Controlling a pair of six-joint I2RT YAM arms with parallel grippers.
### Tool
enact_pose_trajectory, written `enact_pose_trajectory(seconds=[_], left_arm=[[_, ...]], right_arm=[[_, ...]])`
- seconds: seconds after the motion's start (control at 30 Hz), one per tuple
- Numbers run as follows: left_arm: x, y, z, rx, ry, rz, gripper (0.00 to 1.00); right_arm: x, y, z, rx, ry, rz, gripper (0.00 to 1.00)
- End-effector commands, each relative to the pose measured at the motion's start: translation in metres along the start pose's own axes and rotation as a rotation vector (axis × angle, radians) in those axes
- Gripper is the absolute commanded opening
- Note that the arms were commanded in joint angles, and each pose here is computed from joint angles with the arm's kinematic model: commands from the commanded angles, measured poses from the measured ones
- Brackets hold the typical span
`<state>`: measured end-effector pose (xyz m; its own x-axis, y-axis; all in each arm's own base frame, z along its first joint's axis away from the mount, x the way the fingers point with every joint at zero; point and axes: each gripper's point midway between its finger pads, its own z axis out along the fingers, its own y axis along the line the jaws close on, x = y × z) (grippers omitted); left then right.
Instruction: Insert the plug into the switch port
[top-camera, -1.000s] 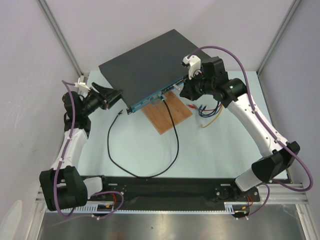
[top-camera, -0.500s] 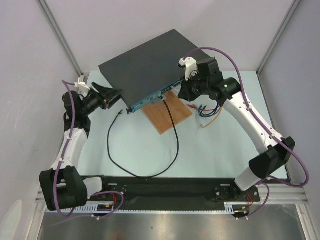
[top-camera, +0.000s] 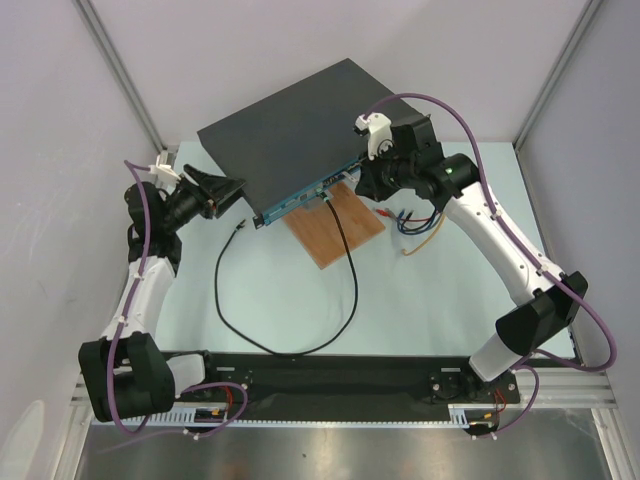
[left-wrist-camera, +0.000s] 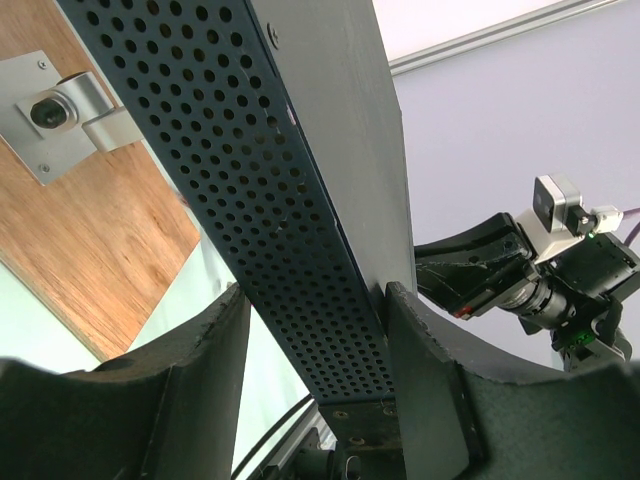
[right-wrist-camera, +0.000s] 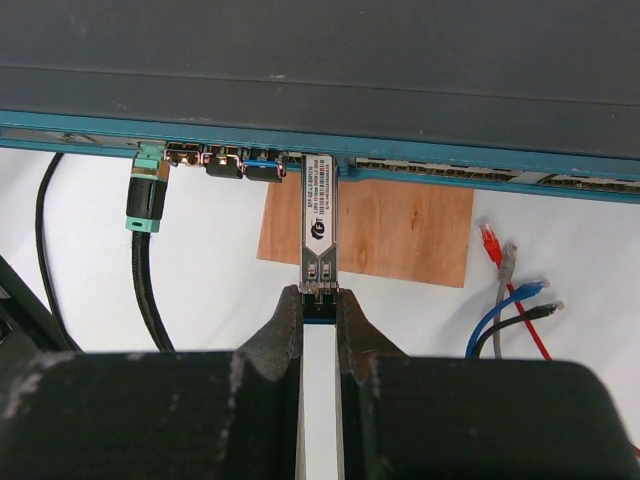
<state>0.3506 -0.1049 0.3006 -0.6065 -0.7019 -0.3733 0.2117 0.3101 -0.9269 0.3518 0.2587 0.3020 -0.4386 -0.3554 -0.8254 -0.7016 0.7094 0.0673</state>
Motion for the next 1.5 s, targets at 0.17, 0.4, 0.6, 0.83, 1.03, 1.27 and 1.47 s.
enact_pose_trajectory(seconds=[0.17,0.4,0.6,0.83,1.03,1.27,1.47], left_arm=[[-0.001,-0.036,0.008,0.092,-0.008,0.14,0.0],[-0.001,-0.034,0.009,0.089,-0.008,0.138,0.0],[-0.001,-0.033,0.009,0.089,-0.008,0.14,0.0],[0.0,-0.034,0.009,0.089,-0.008,0.143,0.0],[0.001,-0.033,0.008,0.088,-0.008,0.14,0.0],[0.0,-0.034,0.01,0.09,-0.006,0.141,0.0],[0.0,-0.036,0.009,0.091,-0.008,0.145,0.0]], right_arm=[[-0.036,0.002,-0.015,0.023,-0.115,-0.033,0.0],[-0.04,0.007,-0.019,0.014,-0.128,-0.044,0.0],[-0.04,0.008,-0.023,0.019,-0.13,-0.052,0.0],[-0.038,0.007,-0.024,0.025,-0.124,-0.058,0.0],[-0.031,0.007,-0.029,0.032,-0.113,-0.063,0.0],[-0.018,0.008,-0.024,0.019,-0.082,-0.06,0.0],[-0.023,0.006,-0.016,0.022,-0.085,-0.063,0.0]])
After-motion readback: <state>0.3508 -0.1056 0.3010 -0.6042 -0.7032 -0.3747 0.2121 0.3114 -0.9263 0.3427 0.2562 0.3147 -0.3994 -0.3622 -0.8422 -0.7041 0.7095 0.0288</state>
